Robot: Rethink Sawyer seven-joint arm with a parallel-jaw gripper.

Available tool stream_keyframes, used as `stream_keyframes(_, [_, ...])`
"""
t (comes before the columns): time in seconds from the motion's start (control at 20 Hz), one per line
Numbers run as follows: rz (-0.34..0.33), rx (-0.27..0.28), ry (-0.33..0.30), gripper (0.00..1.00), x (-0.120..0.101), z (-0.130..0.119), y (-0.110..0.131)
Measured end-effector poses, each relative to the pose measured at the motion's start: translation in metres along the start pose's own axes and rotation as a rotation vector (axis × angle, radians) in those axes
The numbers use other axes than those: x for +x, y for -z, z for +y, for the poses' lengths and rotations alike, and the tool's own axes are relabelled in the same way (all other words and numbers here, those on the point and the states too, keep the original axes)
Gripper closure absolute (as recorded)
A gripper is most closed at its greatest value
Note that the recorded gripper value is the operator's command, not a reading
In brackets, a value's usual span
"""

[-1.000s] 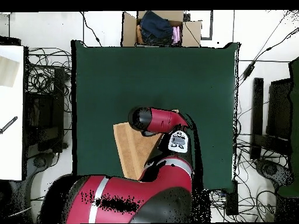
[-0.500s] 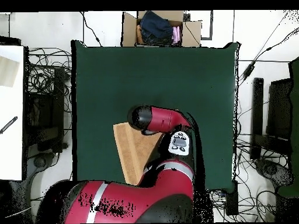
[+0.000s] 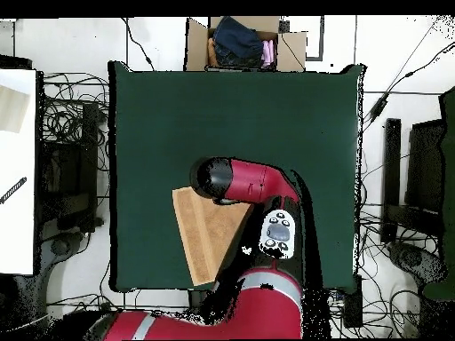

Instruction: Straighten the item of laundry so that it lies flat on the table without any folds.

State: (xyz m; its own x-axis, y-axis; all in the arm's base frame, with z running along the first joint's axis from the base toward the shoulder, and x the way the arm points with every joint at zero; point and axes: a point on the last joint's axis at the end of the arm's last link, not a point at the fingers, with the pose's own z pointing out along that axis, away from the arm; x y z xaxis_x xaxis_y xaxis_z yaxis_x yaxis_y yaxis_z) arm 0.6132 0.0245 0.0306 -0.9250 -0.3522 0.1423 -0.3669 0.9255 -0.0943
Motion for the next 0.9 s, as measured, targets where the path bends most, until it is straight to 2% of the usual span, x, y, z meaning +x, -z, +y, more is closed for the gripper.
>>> stream_keyframes(0.15, [-0.001,-0.004,-0.007,0.00,0.007,0.001,0.021])
stream_keyframes(0.4, [0.009,-0.012,-0.013,0.00,0.015,0.003,0.022])
stream_keyframes(0.9, [0.019,-0.011,-0.018,0.00,0.045,0.016,-0.021])
